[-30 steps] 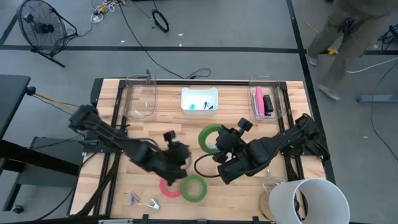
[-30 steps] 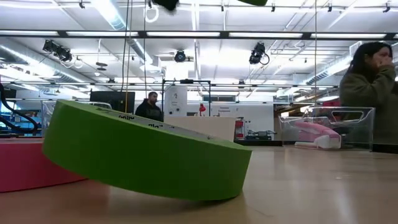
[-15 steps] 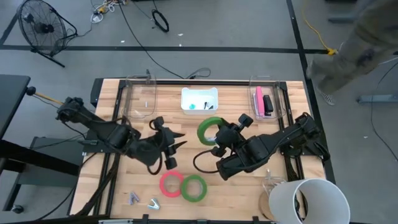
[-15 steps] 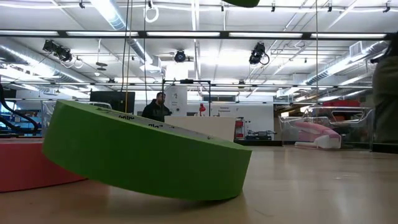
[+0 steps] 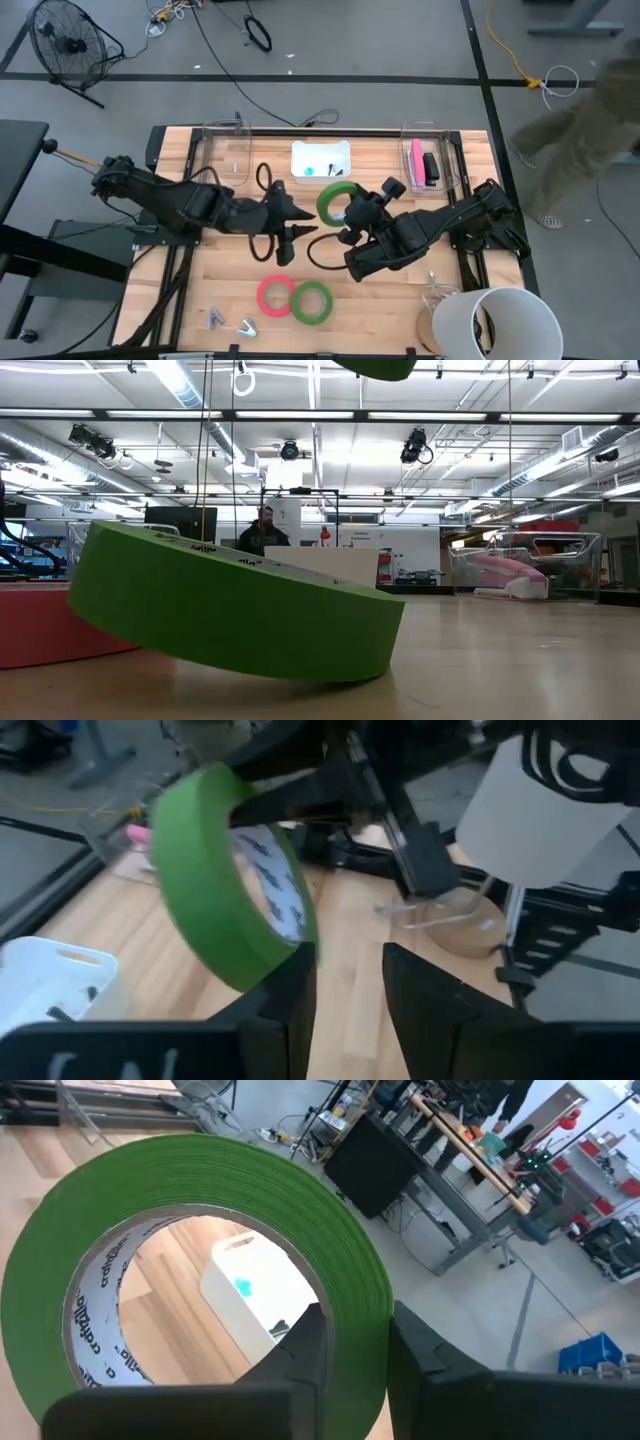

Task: Pick and place Stapler, Stapler remover, tape
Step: Put the green tape into the left transparent bin

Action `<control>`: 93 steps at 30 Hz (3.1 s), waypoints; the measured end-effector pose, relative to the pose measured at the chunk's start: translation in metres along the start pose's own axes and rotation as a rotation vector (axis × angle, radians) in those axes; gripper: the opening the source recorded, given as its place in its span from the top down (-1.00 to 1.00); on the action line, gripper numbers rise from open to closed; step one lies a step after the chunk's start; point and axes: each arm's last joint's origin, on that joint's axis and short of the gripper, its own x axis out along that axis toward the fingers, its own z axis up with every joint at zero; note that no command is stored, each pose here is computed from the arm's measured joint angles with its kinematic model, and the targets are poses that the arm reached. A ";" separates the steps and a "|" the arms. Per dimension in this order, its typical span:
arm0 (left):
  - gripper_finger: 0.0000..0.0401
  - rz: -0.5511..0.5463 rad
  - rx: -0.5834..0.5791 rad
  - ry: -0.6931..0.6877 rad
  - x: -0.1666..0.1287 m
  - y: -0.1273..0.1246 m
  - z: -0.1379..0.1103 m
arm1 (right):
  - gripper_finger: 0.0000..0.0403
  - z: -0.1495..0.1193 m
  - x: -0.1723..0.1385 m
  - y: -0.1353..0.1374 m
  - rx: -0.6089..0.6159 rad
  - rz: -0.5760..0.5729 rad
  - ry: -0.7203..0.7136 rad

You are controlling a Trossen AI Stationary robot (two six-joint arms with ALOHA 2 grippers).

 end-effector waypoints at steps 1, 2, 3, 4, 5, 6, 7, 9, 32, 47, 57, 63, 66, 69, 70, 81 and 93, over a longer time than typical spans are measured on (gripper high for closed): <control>0.35 0.000 -0.004 0.002 0.001 0.001 0.000 | 0.75 0.000 0.000 0.000 -0.001 -0.004 -0.004; 0.32 0.005 -0.008 0.002 0.001 0.003 0.001 | 0.75 0.000 0.000 -0.001 0.000 -0.007 -0.008; 0.29 0.009 -0.019 0.001 0.002 0.004 0.001 | 0.75 0.001 -0.001 -0.002 0.003 -0.007 -0.011; 0.24 0.013 -0.030 0.001 0.002 0.005 0.002 | 0.75 0.001 -0.002 -0.003 0.008 -0.005 -0.013; 0.19 0.015 -0.036 0.000 0.003 0.006 0.002 | 0.75 0.001 -0.002 -0.004 0.011 -0.006 -0.015; 0.14 0.018 -0.037 0.001 0.003 0.006 0.002 | 0.75 0.002 -0.002 -0.005 0.012 -0.006 -0.016; 0.09 0.022 -0.038 0.000 0.003 0.007 0.002 | 0.75 0.002 -0.002 -0.004 0.012 -0.005 -0.015; -0.02 0.032 -0.040 -0.003 0.003 0.008 0.002 | 0.75 0.002 -0.002 -0.005 0.014 0.001 -0.011; -0.38 0.119 -0.045 -0.057 0.004 0.012 0.006 | 0.75 0.023 -0.015 0.004 0.029 0.093 -0.140; 0.48 0.151 0.011 -0.022 0.006 0.021 0.006 | 0.44 0.030 -0.015 0.006 -0.028 0.107 -0.171; 0.48 0.497 0.028 0.221 -0.008 0.067 -0.015 | 0.20 0.024 -0.022 -0.016 0.004 0.147 -0.122; 0.48 0.769 -0.026 0.332 -0.038 0.103 -0.024 | 0.32 0.011 -0.020 -0.015 0.079 0.280 0.038; 0.48 0.917 -0.045 0.366 -0.056 0.120 -0.027 | 0.38 0.000 -0.015 -0.004 0.059 0.325 0.105; 0.48 1.011 -0.051 0.381 -0.064 0.132 -0.028 | 0.44 -0.012 -0.012 0.010 0.023 0.337 0.127; 0.48 1.030 -0.055 0.382 -0.065 0.136 -0.027 | 0.46 -0.016 -0.010 0.015 0.017 0.339 0.128; 0.48 1.288 -0.046 0.717 -0.031 0.202 -0.045 | 0.64 -0.050 0.005 0.046 -0.032 0.323 0.132; 0.48 1.434 -0.006 1.046 -0.001 0.260 -0.103 | 0.73 -0.060 0.009 0.051 -0.040 0.300 0.146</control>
